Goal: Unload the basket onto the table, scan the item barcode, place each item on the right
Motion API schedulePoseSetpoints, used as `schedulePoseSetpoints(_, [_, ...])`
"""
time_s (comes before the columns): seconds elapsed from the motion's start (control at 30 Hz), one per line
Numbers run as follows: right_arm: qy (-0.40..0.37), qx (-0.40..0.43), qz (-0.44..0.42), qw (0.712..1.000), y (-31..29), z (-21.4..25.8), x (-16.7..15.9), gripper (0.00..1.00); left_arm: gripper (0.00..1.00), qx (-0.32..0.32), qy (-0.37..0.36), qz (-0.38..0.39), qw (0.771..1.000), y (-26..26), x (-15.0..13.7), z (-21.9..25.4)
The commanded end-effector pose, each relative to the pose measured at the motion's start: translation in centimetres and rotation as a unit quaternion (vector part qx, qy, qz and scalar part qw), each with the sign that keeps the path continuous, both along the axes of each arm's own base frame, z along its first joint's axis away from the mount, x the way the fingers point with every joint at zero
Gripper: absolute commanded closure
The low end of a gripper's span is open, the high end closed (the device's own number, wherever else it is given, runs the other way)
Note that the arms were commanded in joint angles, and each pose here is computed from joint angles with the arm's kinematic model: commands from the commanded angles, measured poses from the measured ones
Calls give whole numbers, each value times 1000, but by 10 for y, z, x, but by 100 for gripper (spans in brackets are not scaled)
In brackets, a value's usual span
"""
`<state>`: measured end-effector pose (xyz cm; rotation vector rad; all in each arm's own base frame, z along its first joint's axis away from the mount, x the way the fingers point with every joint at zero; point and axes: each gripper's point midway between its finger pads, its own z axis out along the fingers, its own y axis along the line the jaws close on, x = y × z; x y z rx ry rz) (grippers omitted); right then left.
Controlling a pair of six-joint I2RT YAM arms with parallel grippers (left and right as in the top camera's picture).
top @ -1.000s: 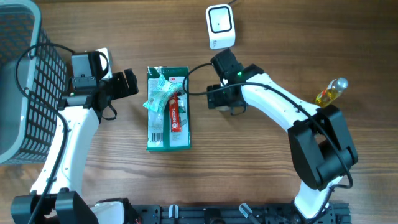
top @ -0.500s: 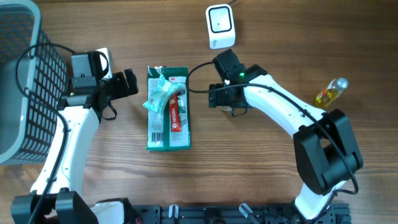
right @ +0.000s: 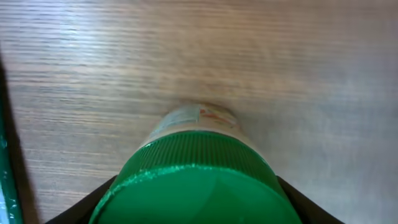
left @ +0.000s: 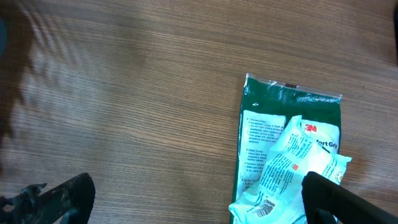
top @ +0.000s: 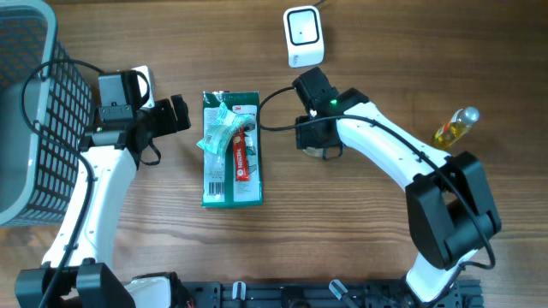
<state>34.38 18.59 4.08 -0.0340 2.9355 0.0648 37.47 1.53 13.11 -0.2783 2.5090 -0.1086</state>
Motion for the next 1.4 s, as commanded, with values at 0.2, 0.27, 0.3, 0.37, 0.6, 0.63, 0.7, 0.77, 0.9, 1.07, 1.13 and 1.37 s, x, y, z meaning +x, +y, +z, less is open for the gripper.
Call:
schedulePoseSetpoints(0.2, [8,19,51,998,9,8,-6,18,0,6,-16,-12,1000,-2,4,11])
schedulePoseSetpoints(0.27, [10,17,55,998,9,7,-7,17,0,6,-16,-12,1000,-2,4,11])
schedulePoseSetpoints(0.3, [11,17,56,998,9,7,-7,16,0,6,-16,-12,1000,-2,4,11])
schedulePoseSetpoints(0.37, [12,17,55,998,9,6,-8,16,0,6,-16,-12,1000,-2,4,11])
schedulePoseSetpoints(0.6, [37,2,56,998,8,-23,-8,19,0,6,-16,-12,1000,-2,4,11])
schedulePoseSetpoints(0.63, [39,1,56,998,7,-23,-9,19,0,6,-16,-12,1000,-2,4,11])
schedulePoseSetpoints(0.7, [43,-3,55,998,5,-23,-11,20,0,6,-16,-12,1000,-2,4,11])
schedulePoseSetpoints(0.77, [42,-3,55,998,5,-23,-11,20,0,6,-16,-12,1000,-2,4,11])
schedulePoseSetpoints(0.9, [29,4,55,998,8,-22,-4,27,0,6,-16,-12,1000,-2,4,11])
schedulePoseSetpoints(1.07, [29,3,61,998,8,-22,-4,39,0,6,-16,-12,1000,-2,4,11])
schedulePoseSetpoints(1.13, [36,16,58,998,5,-12,-3,39,0,6,-16,-12,1000,-2,4,11])
schedulePoseSetpoints(1.37, [65,284,24,956,17,109,7,96,0,6,-16,-12,1000,-2,4,11])
